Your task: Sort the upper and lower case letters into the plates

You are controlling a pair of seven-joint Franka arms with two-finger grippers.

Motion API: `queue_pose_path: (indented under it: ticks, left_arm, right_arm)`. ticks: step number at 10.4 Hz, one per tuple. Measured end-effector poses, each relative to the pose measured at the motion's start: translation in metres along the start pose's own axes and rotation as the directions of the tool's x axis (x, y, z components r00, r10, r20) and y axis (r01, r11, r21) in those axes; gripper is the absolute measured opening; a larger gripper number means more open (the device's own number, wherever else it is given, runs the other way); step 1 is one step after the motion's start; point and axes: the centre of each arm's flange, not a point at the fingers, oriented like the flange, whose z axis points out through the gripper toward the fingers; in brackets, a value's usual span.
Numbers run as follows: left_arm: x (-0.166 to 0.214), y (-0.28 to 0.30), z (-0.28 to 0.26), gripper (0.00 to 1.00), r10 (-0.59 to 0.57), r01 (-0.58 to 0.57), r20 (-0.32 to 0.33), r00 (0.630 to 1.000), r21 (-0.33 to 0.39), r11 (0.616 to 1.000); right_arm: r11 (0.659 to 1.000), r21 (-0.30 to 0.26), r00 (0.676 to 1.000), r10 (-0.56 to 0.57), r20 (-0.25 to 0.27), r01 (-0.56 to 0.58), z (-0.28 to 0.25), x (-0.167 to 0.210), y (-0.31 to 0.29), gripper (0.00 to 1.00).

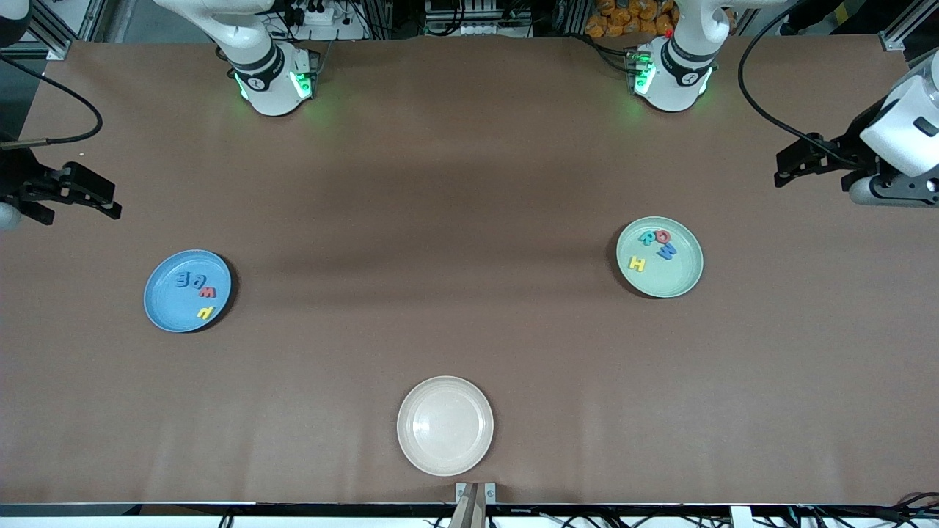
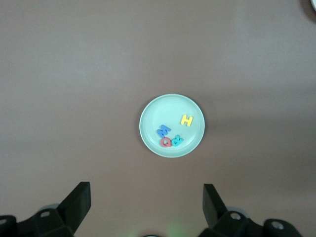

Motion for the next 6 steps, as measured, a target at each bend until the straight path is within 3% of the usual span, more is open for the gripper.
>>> queue_pose_path:
  ticks: [3, 6]
  left_arm:
    - [0.019, 0.009, 0.001, 1.00, 0.020, -0.018, -0.099, 0.995, 0.021, 1.000]
    - [0.023, 0.010, 0.001, 1.00, 0.022, -0.020, -0.111, 0.994, 0.024, 1.000]
  right_arm:
    - [1.000, -0.001, 1.000, 0.002, -0.003, -0.002, -0.003, 0.000, 0.001, 1.00]
    - [1.000, 0.000, 1.000, 0.003, 0.009, -0.003, -0.002, -0.002, 0.001, 1.00]
